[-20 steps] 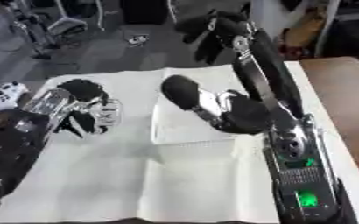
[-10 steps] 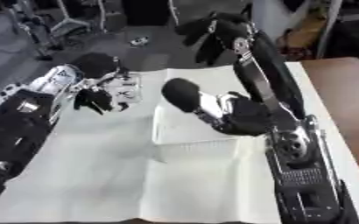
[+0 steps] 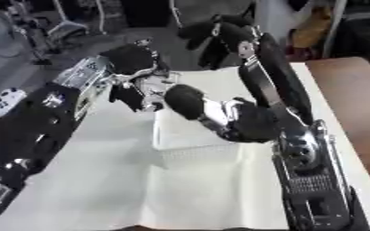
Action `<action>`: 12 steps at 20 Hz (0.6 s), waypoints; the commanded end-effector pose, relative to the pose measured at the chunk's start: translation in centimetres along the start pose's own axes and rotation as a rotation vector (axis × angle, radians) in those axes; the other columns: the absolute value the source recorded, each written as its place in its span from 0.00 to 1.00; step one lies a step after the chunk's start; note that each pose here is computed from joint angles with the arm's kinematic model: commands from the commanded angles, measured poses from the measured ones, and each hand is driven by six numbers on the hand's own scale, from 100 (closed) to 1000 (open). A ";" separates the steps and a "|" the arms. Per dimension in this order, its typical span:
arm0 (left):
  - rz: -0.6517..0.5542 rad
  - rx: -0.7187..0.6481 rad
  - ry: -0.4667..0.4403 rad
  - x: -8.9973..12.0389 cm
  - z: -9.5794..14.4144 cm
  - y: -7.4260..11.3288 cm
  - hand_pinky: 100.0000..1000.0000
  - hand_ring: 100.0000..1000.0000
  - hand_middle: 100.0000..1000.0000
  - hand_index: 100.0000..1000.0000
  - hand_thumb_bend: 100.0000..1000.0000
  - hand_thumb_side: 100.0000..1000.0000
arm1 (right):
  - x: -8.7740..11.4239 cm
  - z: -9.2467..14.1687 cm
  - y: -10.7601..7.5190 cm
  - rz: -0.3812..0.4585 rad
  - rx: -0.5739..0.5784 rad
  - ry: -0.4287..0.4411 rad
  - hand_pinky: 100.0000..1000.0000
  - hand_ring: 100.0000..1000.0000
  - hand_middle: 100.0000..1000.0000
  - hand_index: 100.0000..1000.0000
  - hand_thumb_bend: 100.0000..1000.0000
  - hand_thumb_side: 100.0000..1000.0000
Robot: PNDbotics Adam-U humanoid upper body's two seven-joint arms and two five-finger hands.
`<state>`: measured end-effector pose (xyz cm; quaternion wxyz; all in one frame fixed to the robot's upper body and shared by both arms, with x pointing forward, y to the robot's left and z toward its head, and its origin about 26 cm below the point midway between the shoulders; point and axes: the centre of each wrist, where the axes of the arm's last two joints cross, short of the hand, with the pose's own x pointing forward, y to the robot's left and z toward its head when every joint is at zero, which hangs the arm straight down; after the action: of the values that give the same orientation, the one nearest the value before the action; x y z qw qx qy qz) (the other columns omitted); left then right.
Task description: Pick up objects on the table and place them in the box.
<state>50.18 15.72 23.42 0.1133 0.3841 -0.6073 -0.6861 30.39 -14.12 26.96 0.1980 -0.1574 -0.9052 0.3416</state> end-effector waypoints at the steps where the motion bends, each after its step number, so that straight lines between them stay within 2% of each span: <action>1: -0.022 0.036 -0.052 -0.1 -0.5 1.5 0.00 0.00 0.00 0.09 0.00 0.44 | 0.6 -0.5 -0.1 -0.004 -0.013 -0.030 0.39 0.44 0.54 0.73 0.70 1.00; 8: 0.031 -0.012 -0.225 0.7 -1.0 0.5 0.00 0.00 0.00 0.10 0.00 0.43 | 0.7 -0.6 0.0 -0.008 -0.015 -0.034 0.39 0.44 0.54 0.73 0.70 1.00; 12: 0.034 -0.053 -0.284 0.8 -1.0 0.4 0.00 0.00 0.00 0.10 0.00 0.43 | 0.7 -0.6 0.0 -0.008 -0.015 -0.035 0.39 0.44 0.54 0.73 0.70 1.00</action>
<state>50.11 14.27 21.88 0.0623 0.2657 -0.6047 -0.7482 30.30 -13.80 26.93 0.1949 -0.1516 -0.9077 0.3393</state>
